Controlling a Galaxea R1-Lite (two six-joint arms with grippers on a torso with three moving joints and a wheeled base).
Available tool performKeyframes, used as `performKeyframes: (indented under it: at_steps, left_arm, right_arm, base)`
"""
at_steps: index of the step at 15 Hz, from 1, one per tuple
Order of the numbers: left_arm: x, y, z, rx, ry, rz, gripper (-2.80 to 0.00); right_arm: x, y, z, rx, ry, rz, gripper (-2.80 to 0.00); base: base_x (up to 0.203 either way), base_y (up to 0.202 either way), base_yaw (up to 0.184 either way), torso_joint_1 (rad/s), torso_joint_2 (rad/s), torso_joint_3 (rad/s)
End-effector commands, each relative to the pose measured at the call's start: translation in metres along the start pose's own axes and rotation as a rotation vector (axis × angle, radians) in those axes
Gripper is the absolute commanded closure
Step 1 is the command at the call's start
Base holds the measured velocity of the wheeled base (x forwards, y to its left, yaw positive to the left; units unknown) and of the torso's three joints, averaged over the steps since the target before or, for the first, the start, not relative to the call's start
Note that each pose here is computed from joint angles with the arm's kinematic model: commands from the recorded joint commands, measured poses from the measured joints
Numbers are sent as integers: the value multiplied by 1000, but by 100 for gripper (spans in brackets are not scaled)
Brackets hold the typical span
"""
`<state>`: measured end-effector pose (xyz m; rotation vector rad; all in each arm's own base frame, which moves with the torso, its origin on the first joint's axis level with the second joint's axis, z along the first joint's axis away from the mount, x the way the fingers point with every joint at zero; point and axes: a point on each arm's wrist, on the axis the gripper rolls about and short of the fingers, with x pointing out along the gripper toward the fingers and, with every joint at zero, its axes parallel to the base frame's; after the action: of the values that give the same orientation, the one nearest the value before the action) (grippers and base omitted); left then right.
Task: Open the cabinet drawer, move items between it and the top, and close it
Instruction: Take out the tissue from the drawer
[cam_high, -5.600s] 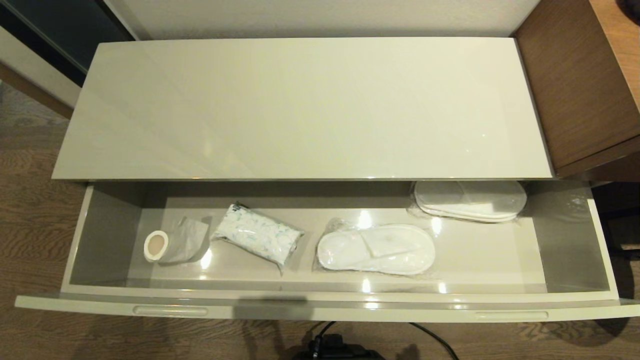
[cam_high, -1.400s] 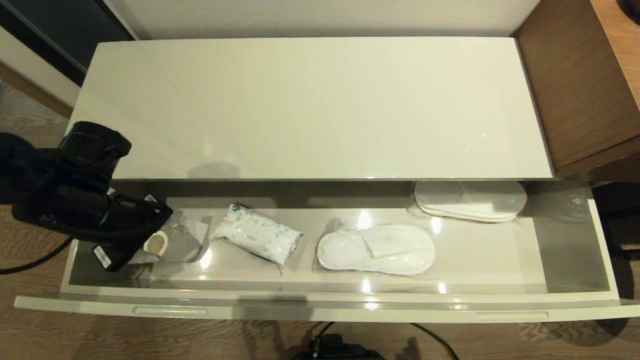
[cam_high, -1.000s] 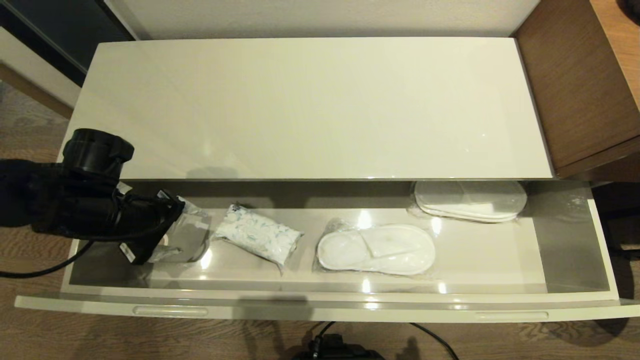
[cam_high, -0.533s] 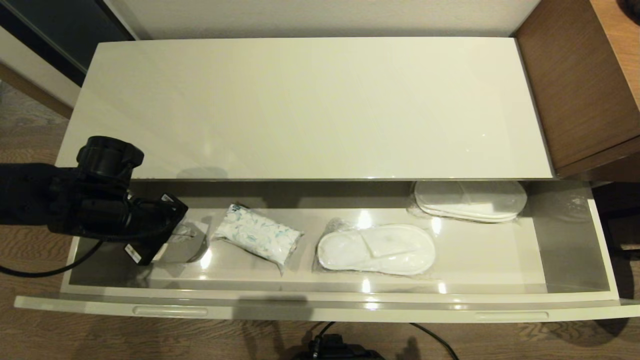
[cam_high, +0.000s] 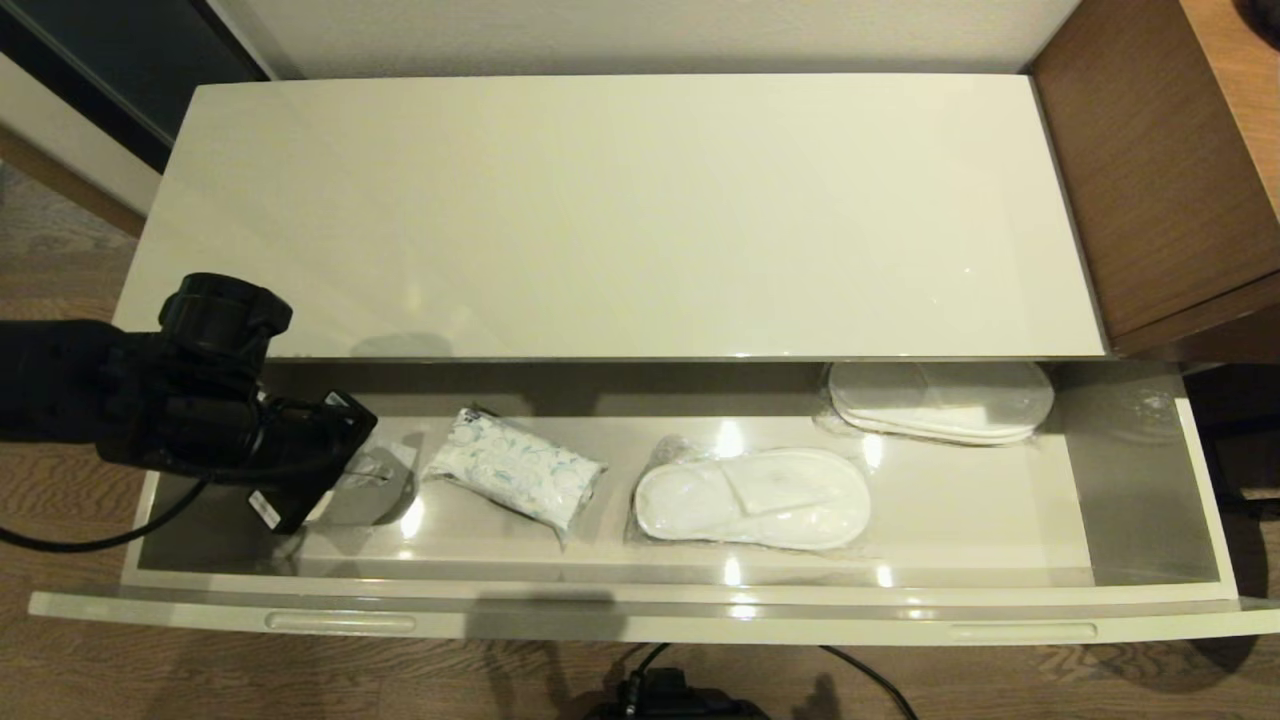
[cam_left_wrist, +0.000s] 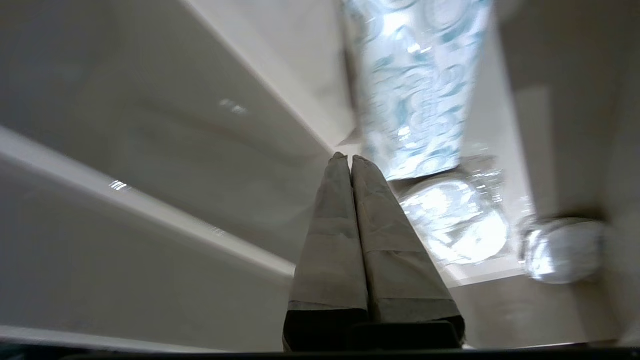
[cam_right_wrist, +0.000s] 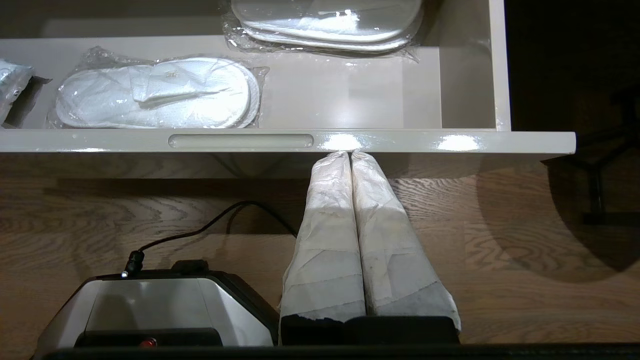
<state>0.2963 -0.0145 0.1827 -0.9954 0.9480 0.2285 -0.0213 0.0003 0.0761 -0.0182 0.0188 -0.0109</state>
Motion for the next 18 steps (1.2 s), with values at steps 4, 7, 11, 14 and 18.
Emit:
performKeyframes:
  at_steps: [4,7,11,14,18]
  left_arm:
    - [0,3,4,-10,1,16,-280]
    - [16,5,14,-33,6,41,-280]
    - [43,7,23,-131,34,79,-280]
    - [44,6,24,-143,47,64,-280]
    - [44,-2,22,-123,68,11,-280]
  right_arm:
    - [0,0,0,-2,3,0,0]
    - [0,0,0,-2,3,0,0]
    - [0,0,0,0,3,0,0]
    - [0,0,0,-2,3,0,0]
    - [0,0,0,-2,3,0,0]
  base:
    - [0,0,0,0,0,0]
    - [0,0,0,0,0,0]
    - [0,0,0,0,0,0]
    - [0,0,0,0,0,0]
    - [0,0,0,0,0,0]
